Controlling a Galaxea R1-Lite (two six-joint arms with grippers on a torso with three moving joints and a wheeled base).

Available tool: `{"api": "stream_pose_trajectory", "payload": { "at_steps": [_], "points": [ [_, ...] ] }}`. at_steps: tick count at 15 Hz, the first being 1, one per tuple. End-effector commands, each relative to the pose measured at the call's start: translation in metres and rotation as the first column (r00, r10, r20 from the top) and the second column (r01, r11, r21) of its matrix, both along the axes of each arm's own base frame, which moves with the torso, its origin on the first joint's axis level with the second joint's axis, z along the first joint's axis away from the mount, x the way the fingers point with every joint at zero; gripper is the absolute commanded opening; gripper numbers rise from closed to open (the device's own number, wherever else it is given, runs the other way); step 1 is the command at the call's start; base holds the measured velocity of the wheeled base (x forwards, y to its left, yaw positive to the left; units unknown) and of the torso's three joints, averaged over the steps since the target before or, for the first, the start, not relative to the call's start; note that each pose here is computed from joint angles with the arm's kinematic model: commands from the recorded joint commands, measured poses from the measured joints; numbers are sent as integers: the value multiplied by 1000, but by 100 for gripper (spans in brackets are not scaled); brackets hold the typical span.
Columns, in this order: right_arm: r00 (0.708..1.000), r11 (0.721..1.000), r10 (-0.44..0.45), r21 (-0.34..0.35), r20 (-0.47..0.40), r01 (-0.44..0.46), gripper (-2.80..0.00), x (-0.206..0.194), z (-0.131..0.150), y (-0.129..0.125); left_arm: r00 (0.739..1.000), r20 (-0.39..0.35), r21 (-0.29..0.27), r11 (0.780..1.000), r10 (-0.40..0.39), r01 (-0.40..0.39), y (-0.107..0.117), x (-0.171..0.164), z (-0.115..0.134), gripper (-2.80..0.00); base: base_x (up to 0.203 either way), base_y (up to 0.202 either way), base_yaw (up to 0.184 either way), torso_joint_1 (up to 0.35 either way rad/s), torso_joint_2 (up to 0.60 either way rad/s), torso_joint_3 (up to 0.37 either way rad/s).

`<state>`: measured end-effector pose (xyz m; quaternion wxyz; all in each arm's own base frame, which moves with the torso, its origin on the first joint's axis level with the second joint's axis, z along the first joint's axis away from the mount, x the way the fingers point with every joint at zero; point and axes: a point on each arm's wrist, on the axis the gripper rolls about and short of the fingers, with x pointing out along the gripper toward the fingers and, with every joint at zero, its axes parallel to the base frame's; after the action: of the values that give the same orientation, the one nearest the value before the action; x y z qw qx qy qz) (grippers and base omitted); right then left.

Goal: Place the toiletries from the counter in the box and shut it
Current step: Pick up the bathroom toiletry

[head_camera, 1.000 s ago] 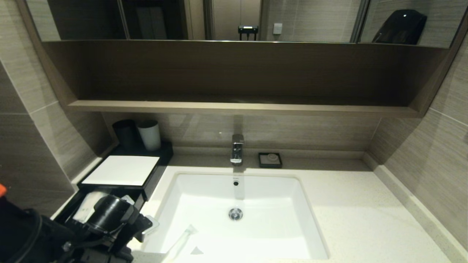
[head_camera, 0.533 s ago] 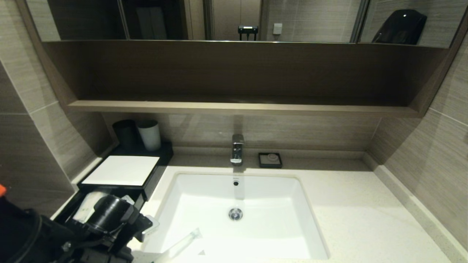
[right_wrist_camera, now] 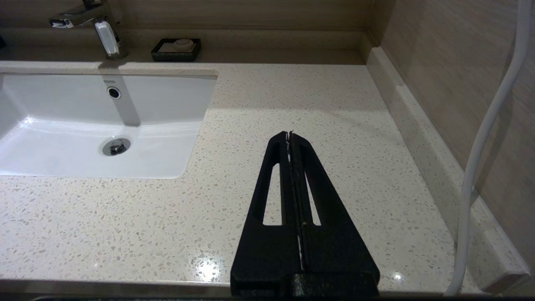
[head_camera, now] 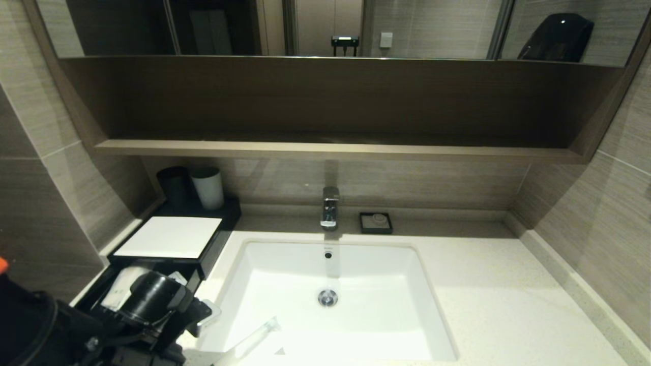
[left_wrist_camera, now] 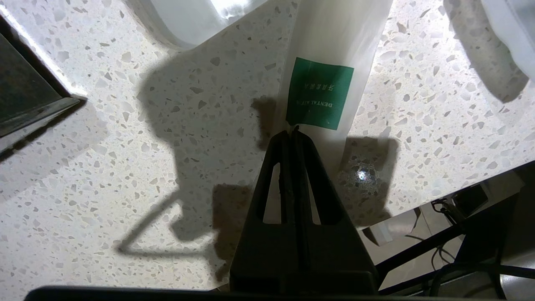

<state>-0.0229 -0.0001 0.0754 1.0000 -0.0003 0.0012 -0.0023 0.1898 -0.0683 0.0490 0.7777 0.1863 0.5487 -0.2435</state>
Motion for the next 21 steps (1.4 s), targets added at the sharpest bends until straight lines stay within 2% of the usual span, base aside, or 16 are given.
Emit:
{"api": "stream_pose_trajectory", "payload": {
  "at_steps": [1,8,11,13,17,21],
  "points": [
    [1000,1000,0,-1,1,0,-280,0,0,0,1000,-3,3,1000,2,-2,1,-1,0,-280,0,0,0,0,0,0],
    [1000,1000,0,-1,1,0,-280,0,0,0,999,37,22,999,28,-28,15,-18,8,-280,0,0,0,0,0,0],
    [1000,1000,0,0,1,0,-280,0,0,0,995,94,14,999,38,-39,24,-26,21,-280,0,0,0,0,0,0],
    [1000,1000,0,0,1,0,-280,0,0,0,998,65,31,999,17,-19,27,-36,28,-280,0,0,0,0,0,0],
    [1000,1000,0,1,1,0,-280,0,0,0,997,78,32,999,9,-11,30,-47,34,-280,0,0,0,0,0,0],
    [1000,1000,0,-1,-1,0,-280,0,0,0,1000,8,48,999,15,-15,34,-63,37,-280,0,0,0,0,0,0]
  ]
}}
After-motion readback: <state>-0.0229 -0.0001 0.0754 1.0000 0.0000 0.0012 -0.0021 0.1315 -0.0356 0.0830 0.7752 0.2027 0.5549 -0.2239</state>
